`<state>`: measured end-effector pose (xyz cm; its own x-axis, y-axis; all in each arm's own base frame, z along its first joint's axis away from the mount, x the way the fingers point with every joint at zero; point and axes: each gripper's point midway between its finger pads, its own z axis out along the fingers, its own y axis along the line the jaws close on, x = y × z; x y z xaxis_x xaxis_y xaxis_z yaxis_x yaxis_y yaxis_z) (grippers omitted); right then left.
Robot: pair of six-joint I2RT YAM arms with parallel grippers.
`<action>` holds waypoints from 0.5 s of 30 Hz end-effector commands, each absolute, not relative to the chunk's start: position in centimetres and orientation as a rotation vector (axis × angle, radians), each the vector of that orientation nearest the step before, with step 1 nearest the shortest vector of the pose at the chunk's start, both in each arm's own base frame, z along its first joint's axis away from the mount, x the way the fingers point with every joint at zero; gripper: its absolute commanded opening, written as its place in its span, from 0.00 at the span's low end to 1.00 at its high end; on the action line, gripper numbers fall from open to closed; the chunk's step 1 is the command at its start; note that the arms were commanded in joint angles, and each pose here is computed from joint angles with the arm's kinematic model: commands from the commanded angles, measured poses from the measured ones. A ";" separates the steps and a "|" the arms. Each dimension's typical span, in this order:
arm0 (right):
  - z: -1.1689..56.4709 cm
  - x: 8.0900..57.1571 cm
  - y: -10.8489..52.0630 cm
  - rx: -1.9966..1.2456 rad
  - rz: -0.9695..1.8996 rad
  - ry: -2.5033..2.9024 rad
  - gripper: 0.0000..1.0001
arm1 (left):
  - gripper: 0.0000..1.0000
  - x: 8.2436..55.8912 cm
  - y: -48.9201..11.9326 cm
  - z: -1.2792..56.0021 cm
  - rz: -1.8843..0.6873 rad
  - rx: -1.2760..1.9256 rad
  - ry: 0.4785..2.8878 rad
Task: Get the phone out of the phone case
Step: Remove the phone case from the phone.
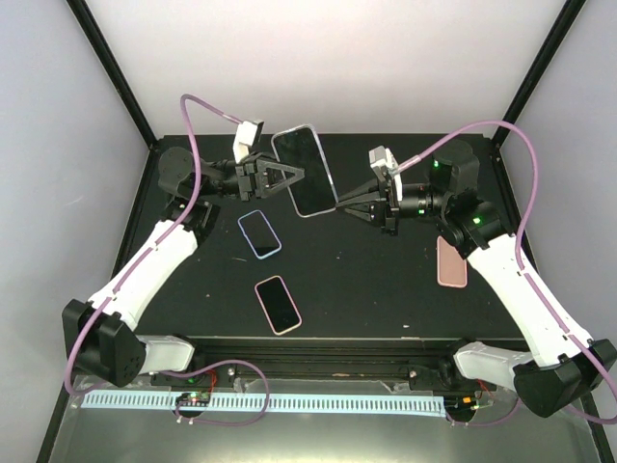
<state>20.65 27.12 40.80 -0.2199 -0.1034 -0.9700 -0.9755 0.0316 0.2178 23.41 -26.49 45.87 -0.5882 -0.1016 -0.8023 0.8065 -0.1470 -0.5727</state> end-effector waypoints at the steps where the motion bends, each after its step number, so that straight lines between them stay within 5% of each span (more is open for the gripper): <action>1: 36.9 25.6 27.2 -1.050 1.121 1.635 0.01 | 0.02 19.2 -26.8 48.8 -1.876 0.944 1.353; 15: 35.2 27.9 26.2 -0.990 1.118 1.676 0.01 | 0.02 18.2 -26.8 49.2 -1.898 0.975 1.331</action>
